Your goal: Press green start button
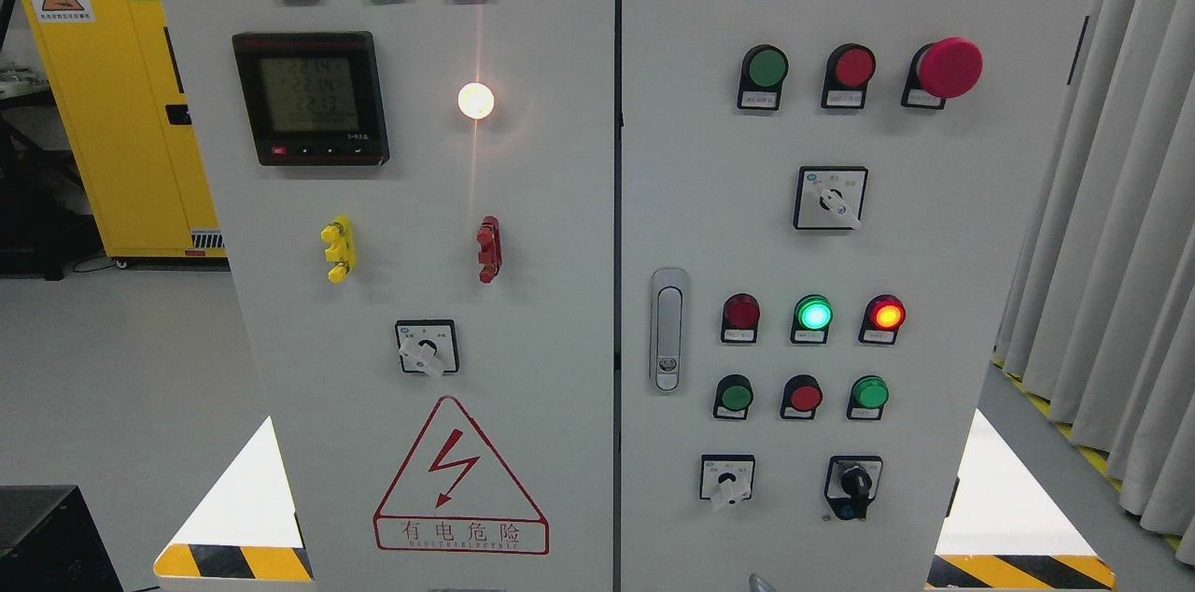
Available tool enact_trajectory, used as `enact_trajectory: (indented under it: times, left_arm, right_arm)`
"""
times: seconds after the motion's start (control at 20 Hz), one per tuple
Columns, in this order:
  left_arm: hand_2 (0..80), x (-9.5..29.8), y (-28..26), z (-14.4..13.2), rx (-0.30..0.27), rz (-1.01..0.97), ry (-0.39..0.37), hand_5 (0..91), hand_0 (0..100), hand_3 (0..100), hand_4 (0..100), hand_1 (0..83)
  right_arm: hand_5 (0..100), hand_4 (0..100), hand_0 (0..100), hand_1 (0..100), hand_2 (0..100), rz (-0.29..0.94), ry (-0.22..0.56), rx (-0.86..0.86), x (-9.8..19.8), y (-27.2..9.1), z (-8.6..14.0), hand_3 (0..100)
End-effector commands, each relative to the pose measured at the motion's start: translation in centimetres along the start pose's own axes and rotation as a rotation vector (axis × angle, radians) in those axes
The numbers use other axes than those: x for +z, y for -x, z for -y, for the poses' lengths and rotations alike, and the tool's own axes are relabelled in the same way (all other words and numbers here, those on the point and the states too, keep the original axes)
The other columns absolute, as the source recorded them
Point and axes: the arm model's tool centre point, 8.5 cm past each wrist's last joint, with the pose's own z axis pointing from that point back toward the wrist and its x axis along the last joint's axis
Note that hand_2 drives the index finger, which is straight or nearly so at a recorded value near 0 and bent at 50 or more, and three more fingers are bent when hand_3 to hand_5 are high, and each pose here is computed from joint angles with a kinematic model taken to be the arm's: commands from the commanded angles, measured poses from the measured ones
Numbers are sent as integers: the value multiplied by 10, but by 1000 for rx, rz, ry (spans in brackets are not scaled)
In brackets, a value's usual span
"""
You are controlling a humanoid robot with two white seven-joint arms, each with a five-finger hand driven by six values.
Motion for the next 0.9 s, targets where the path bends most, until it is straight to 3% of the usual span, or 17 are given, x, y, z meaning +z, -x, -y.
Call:
enact_trajectory:
  times: [0.0, 0.45, 0.55, 0.6, 0.65, 0.75, 0.85]
  left_arm:
    - [0, 0, 0, -1, 0, -1, 0, 0, 120, 0, 0, 556]
    - [0, 0, 0, -1, 0, -1, 0, 0, 120, 0, 0, 556]
    - [0, 0, 0, 0, 0, -1, 1, 0, 120, 0, 0, 556]
    - [0, 0, 0, 0, 1, -1, 1, 0, 120, 0, 0, 556]
    - [0, 0, 0, -1, 0, -1, 0, 0, 120, 0, 0, 556]
    - [0, 0, -1, -1, 0, 0, -2, 0, 120, 0, 0, 556]
    - [0, 0, 0, -1, -1, -1, 0, 0, 120, 0, 0, 556]
  right_arm:
    - [34, 97, 659, 727, 0, -4, 0, 0, 1, 1, 0, 34]
    - [37, 100, 655, 726, 0, 5, -5, 14, -3, 0, 1, 35]
    - [38, 102, 652, 726, 0, 10, 2, 129, -4, 2, 13, 40]
    - [269, 390, 566, 740, 0, 11, 8, 211, -4, 3, 18, 255]
    - [325, 453, 540, 745, 0, 22, 26, 284, -6, 3, 23, 296]
    - [692, 728, 516, 762, 0, 65, 43, 401, -12, -2, 28, 564]
    - [808, 849, 527, 781, 0, 106, 34, 498, -18, -9, 30, 697]
